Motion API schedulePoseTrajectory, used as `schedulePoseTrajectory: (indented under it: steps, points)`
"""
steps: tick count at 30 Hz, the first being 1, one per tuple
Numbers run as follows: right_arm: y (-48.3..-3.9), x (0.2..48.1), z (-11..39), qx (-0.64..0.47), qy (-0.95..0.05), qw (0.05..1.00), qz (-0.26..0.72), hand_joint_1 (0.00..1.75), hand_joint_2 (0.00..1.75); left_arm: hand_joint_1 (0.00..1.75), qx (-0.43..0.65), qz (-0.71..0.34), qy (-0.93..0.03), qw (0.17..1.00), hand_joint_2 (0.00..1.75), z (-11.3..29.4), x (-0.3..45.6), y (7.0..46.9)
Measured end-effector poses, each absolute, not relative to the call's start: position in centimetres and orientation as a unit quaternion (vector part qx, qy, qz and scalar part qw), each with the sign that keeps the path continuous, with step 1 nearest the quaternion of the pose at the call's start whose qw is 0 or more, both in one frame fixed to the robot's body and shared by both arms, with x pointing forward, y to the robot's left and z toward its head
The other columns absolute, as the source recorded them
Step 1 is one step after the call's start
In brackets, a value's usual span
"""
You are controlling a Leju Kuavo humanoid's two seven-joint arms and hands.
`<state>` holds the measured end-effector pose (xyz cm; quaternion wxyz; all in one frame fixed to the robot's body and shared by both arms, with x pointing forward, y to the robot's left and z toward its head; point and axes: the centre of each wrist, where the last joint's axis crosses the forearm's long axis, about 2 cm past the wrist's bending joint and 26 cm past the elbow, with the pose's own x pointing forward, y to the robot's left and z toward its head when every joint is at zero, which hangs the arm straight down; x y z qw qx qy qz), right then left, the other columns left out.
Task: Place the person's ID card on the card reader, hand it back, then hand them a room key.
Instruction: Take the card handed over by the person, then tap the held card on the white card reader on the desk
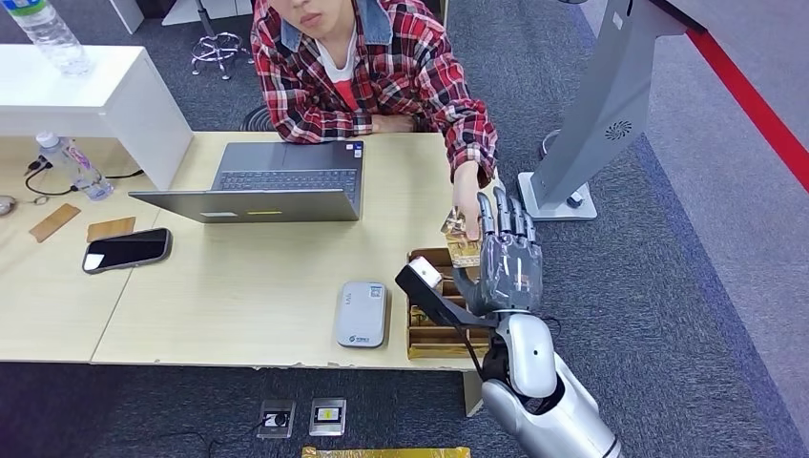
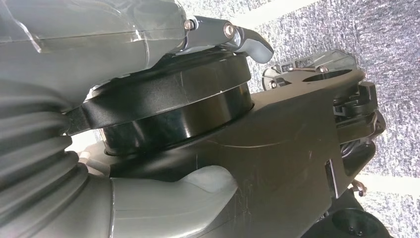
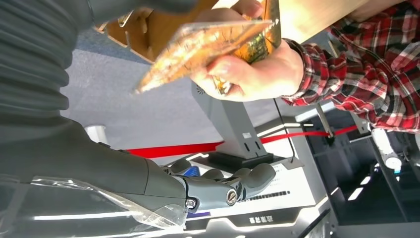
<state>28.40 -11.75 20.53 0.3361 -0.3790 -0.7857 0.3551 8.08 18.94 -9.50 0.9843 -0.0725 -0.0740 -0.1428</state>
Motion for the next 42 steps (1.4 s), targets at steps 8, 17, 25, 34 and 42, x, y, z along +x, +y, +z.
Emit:
schedulePoseTrajectory:
  steps: [8, 17, 25, 34, 42]
  points:
    - [-10.9, 28.6, 19.8, -0.398, -0.777, 0.331, 0.359, 1.75, 1.75, 0.00, -0.072, -0.144, -0.074, 0.984, 1.75, -9.5, 8.1, 18.9]
    - [-10.3, 28.5, 19.9, -0.416, -0.769, 0.309, 0.374, 1.75, 1.75, 0.00, -0.072, -0.144, -0.074, 0.984, 1.75, -9.5, 8.1, 18.9]
    - [-7.5, 27.3, 20.5, -0.345, -0.798, 0.268, 0.416, 1.75, 1.75, 0.00, -0.072, -0.144, -0.075, 0.984, 1.75, -9.5, 8.1, 18.9]
    - [-2.6, 25.6, 21.3, -0.259, -0.815, 0.232, 0.464, 1.75, 1.75, 0.00, -0.074, -0.151, -0.080, 0.982, 1.75, -9.5, 8.1, 18.9]
    - [-0.2, 25.8, 19.2, -0.219, -0.788, 0.261, 0.513, 1.75, 1.75, 0.00, -0.076, -0.153, -0.081, 0.982, 1.75, -9.5, 8.1, 18.9]
